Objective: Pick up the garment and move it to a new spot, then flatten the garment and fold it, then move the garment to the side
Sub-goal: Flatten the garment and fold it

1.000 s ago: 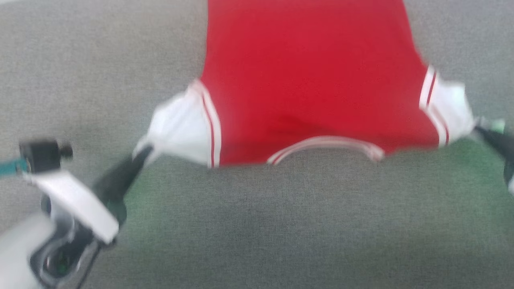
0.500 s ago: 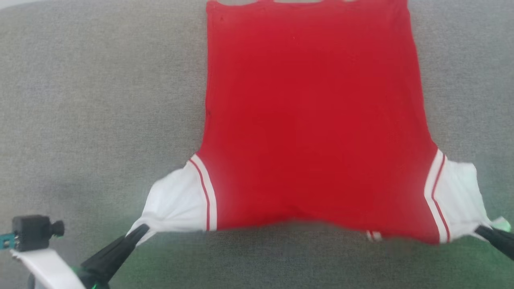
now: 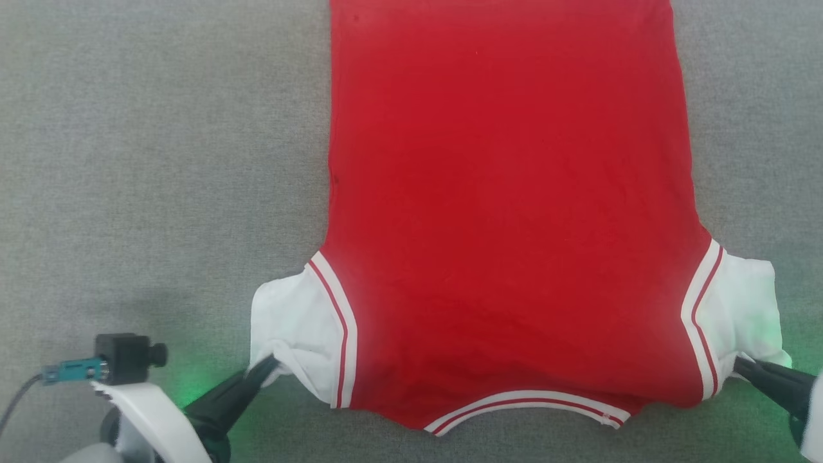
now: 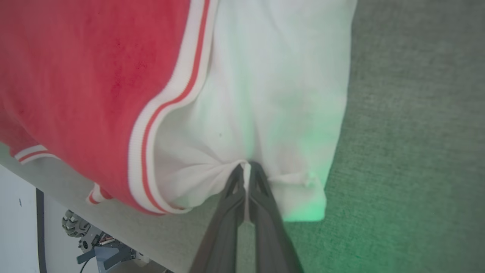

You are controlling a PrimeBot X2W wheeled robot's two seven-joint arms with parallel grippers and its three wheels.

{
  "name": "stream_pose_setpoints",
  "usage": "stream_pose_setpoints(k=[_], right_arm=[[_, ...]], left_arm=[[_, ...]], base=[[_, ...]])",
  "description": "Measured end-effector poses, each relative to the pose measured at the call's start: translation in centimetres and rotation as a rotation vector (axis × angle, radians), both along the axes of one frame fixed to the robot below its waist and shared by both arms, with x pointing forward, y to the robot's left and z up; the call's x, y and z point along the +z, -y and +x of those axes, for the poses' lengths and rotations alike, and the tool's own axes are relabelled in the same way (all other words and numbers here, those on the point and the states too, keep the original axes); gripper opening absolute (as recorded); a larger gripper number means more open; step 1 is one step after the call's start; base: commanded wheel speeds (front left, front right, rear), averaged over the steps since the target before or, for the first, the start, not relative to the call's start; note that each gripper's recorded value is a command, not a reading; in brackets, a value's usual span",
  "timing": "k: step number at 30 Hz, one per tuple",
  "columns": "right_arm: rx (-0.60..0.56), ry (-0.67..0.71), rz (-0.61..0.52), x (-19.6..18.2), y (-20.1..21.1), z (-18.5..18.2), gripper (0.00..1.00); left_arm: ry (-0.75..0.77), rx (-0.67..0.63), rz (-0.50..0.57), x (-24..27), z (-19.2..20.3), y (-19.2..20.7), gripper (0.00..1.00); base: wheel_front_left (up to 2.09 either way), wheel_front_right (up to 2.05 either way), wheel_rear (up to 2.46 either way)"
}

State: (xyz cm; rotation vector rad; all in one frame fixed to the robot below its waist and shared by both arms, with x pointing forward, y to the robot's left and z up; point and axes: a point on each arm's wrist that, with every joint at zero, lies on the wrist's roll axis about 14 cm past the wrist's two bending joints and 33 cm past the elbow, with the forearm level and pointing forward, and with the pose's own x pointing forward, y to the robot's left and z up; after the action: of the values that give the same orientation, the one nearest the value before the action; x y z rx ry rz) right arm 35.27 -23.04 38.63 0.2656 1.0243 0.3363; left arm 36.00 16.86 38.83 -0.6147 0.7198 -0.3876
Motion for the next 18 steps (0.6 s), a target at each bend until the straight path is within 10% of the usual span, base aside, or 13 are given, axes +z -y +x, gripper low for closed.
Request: stream_pose_setpoints(k=[14, 16, 18], right_arm=[[0.051, 0.022, -0.114, -2.2, -0.8, 0.7, 0.0], [0.051, 0.037, -0.125, -1.9, -0.7, 0.7, 0.29], [0.052, 0.061, -0.141, -1.4, -0.5, 0.9, 1.0]], left_arm=[[-0.048, 0.001, 0.023, -3.2, 0.4, 0.6, 0.0], [-0.047, -0.003, 0.024, -3.3, 0.4, 0.7, 0.0], [-0.047, -0.007, 0.025, -3.3, 0.4, 0.8, 0.0]], base=[[0.0, 0.0, 0.0], [0.0, 0.0, 0.0], [0.0, 0.0, 0.0]])
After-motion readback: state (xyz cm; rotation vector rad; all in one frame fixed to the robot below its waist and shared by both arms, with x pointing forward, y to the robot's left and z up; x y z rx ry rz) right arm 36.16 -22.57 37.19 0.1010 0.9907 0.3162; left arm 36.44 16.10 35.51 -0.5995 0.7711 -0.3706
